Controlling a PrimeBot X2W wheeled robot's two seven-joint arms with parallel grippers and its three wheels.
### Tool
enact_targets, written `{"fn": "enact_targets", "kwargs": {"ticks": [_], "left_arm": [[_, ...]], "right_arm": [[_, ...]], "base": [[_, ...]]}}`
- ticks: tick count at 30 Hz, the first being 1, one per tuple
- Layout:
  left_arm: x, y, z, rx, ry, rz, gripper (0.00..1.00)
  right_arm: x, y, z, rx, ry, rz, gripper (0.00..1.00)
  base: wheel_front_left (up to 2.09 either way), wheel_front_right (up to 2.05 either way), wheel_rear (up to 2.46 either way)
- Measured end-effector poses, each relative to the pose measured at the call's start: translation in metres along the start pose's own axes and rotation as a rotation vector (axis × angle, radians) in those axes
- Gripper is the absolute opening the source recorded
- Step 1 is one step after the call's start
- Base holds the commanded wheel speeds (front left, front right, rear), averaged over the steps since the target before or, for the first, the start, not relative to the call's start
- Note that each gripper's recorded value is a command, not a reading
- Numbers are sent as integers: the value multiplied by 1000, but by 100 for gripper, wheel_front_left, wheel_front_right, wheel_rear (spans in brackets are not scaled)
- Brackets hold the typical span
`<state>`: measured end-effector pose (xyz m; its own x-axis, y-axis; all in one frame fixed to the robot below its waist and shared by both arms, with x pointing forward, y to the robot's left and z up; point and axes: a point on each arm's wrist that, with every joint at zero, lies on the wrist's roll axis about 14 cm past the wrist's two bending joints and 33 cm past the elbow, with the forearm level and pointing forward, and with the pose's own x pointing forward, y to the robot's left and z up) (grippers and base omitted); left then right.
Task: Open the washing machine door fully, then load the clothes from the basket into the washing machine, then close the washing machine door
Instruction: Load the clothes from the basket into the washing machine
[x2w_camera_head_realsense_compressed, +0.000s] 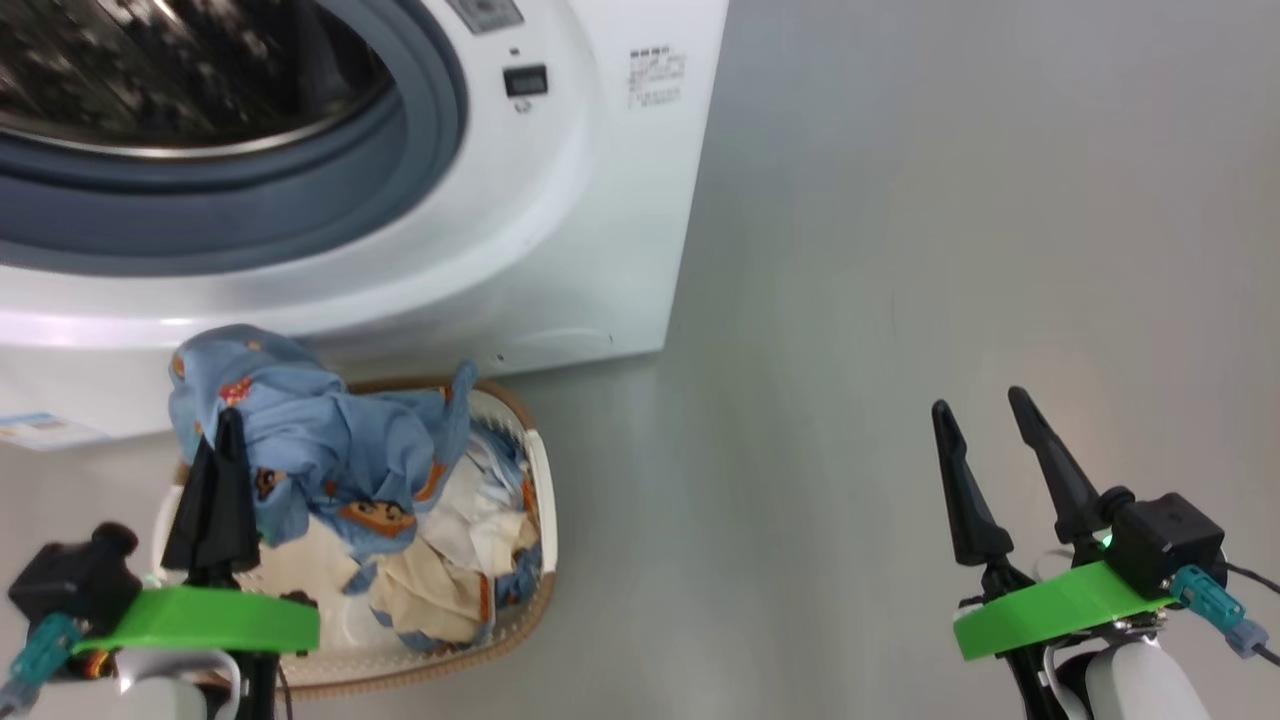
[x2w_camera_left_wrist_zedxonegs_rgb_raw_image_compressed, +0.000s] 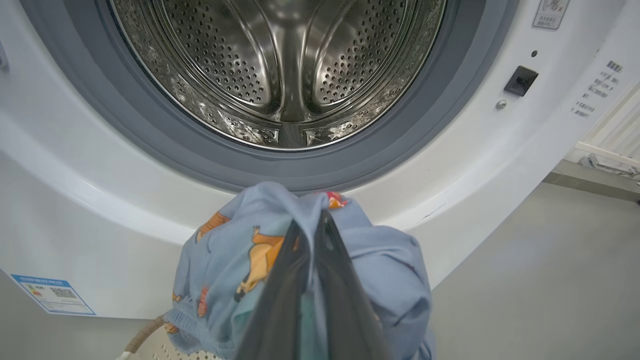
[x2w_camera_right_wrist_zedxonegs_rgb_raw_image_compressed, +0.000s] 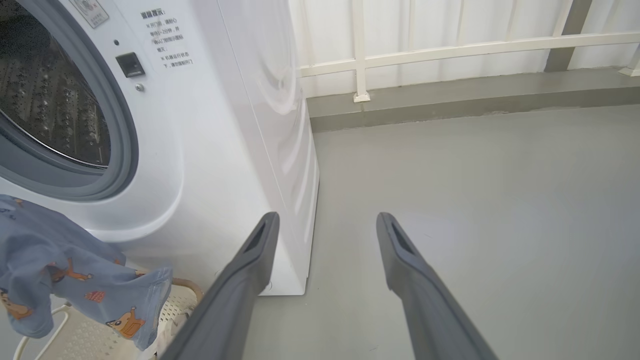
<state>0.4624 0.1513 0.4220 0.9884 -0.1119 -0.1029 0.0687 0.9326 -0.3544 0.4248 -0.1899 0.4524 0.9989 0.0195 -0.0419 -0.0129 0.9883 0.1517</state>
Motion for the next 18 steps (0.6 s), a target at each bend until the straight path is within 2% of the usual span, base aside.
{"fn": "enact_targets", "kwargs": {"ticks": [9,18], "left_arm": [[-42,-7,64,115,-172,-2,0],[-84,-4,97,205,-264,26,0]], "right_arm": [[-22,10,27,7,-63,24,100],[-37,21,53,9,-135,52,100]], "base": [[0,0,0],[0,0,0]]}}
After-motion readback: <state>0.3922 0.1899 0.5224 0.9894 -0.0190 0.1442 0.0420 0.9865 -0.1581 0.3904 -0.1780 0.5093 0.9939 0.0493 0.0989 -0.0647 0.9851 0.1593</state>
